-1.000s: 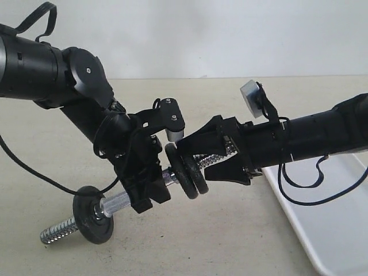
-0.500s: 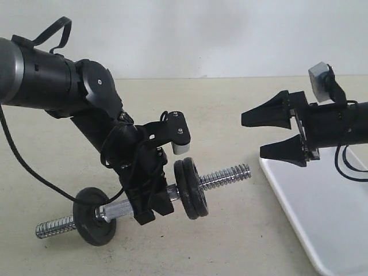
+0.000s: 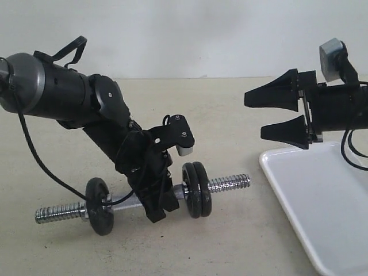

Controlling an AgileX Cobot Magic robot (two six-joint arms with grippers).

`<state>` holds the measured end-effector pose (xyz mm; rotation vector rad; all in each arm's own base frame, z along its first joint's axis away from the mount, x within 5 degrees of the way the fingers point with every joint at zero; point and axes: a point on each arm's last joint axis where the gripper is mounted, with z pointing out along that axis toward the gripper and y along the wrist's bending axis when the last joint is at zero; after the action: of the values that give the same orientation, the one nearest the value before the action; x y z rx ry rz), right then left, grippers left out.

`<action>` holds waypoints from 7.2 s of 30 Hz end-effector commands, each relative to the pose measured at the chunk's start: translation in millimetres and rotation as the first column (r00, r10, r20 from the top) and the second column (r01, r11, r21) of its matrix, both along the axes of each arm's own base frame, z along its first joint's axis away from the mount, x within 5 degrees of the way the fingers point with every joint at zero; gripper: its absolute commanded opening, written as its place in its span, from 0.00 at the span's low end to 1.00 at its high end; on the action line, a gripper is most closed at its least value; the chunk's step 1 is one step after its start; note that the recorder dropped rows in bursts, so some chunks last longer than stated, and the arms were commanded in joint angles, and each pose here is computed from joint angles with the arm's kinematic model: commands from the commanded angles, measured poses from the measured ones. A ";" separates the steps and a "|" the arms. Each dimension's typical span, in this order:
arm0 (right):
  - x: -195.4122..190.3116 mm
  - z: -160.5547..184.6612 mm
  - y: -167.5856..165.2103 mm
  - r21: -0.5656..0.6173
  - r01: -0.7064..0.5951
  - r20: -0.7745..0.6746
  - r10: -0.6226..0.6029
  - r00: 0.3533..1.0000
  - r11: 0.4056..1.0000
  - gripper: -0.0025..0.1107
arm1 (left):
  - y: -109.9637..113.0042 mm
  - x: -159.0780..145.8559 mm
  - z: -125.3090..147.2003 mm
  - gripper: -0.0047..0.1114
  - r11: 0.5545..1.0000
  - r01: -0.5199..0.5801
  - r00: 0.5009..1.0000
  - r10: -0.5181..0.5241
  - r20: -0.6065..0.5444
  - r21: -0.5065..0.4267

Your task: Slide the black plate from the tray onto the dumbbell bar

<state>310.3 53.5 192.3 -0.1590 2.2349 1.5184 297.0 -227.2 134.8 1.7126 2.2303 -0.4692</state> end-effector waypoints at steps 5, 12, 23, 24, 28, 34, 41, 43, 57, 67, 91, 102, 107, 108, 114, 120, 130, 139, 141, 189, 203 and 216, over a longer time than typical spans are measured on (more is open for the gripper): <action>-5.1 24.0 -0.6 -0.004 -0.009 0.106 0.009 0.994 1.000 0.95 | -5.6 9.4 14.1 0.08 0.996 -0.059 0.996 0.064 0.063 -0.066; -7.4 30.3 -0.4 -0.011 -0.012 0.131 0.014 0.991 1.000 0.91 | -5.5 8.7 13.9 0.08 0.996 -0.059 0.997 0.063 0.055 -0.065; -7.1 32.7 -0.4 -0.001 -0.003 0.139 0.003 0.990 1.000 0.03 | -5.2 6.6 13.5 0.65 0.993 -0.097 0.995 0.098 0.010 -0.061; -7.1 32.7 -0.4 -0.001 -0.003 0.139 0.003 0.990 1.000 0.03 | -5.2 6.8 13.6 0.73 0.991 -0.121 0.993 0.121 -0.001 -0.062; -8.1 34.6 -0.3 -0.016 -0.014 0.175 0.017 0.984 1.000 0.03 | -3.7 4.6 16.9 0.73 0.991 -0.125 0.992 0.124 -0.016 -0.050; -28.6 78.3 1.9 -0.069 -0.028 0.384 0.053 0.922 0.997 0.02 | 8.9 -4.5 54.0 0.49 0.985 -0.172 0.985 0.172 0.008 0.000; -101.6 124.2 -9.9 -0.248 0.368 0.662 -0.120 0.740 0.896 0.02 | 29.9 -33.3 160.3 0.36 0.925 -0.295 0.928 0.337 0.157 -0.240; -125.3 127.3 -15.0 -0.250 0.481 0.718 -0.172 0.674 0.840 0.02 | 40.1 -47.3 189.5 0.36 0.884 -0.325 0.896 0.401 0.188 -0.337; -258.8 93.9 -9.7 -0.065 0.645 0.925 -0.196 0.324 0.761 0.02 | 124.2 -168.5 202.4 0.21 0.701 -0.366 0.777 0.592 0.214 -0.612; -273.5 49.4 -2.4 -0.095 0.574 0.874 -0.208 0.439 0.813 0.02 | 163.3 -223.6 121.7 0.21 0.526 -0.518 0.703 0.711 0.015 -0.675; -263.3 15.3 -9.2 -0.098 0.636 0.885 -0.225 0.407 0.765 0.02 | 185.7 -229.2 62.0 0.21 0.347 -0.451 0.556 0.830 0.046 -0.823; -260.9 15.9 -14.5 -0.024 0.677 0.812 -0.380 0.443 0.736 0.02 | 186.1 -228.7 63.1 0.21 0.345 -0.440 0.550 0.833 0.054 -0.829; -260.4 16.0 -15.5 -0.023 0.686 0.812 -0.386 0.437 0.728 0.02 | 186.1 -228.7 63.1 0.21 0.362 -0.430 0.552 0.830 0.076 -0.827; -260.4 16.0 -15.5 -0.023 0.686 0.812 -0.386 0.437 0.728 0.02 | 186.2 -228.7 63.3 0.21 0.360 -0.429 0.551 0.831 0.076 -0.828; -260.5 16.1 -15.3 -0.021 0.684 0.811 -0.388 0.438 0.729 0.02 | 186.3 -228.6 63.6 0.21 0.358 -0.427 0.550 0.832 0.076 -0.830; -260.5 16.1 -15.3 -0.021 0.684 0.811 -0.388 0.438 0.729 0.02 | 186.4 -228.5 63.8 0.21 0.357 -0.426 0.548 0.833 0.077 -0.832; -260.5 16.1 -15.3 -0.020 0.684 0.809 -0.390 0.439 0.729 0.02 | 187.6 -228.9 64.8 0.21 0.347 -0.420 0.539 0.839 0.077 -0.839; -266.2 16.1 -8.8 -0.018 0.579 0.808 -0.329 0.488 0.815 0.02 | 216.0 -234.6 77.8 0.21 0.155 -0.354 0.213 0.974 0.082 -0.922; -265.8 16.2 -9.3 -0.017 0.586 0.808 -0.334 0.485 0.810 0.02 | 222.0 -240.6 82.2 0.21 0.116 -0.297 0.126 0.989 0.082 -0.948; -265.9 16.0 -9.0 -0.019 0.583 0.808 -0.331 0.487 0.812 0.02 | 221.6 -242.5 53.1 0.21 0.437 -0.538 0.184 0.895 0.405 -0.721; -265.9 16.0 -9.0 -0.019 0.583 0.808 -0.331 0.487 0.812 0.02 | 221.6 -242.4 53.1 0.21 0.446 -0.536 0.186 0.891 0.415 -0.717; -255.8 13.1 -35.5 -0.120 0.807 0.880 -0.315 0.356 0.578 0.02 | 221.5 -242.5 52.7 0.21 0.446 -0.539 0.188 0.890 0.415 -0.714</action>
<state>52.7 25.4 208.0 -0.1430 1.5592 0.3130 54.6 -5.7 188.3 0.2400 1.7523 0.0753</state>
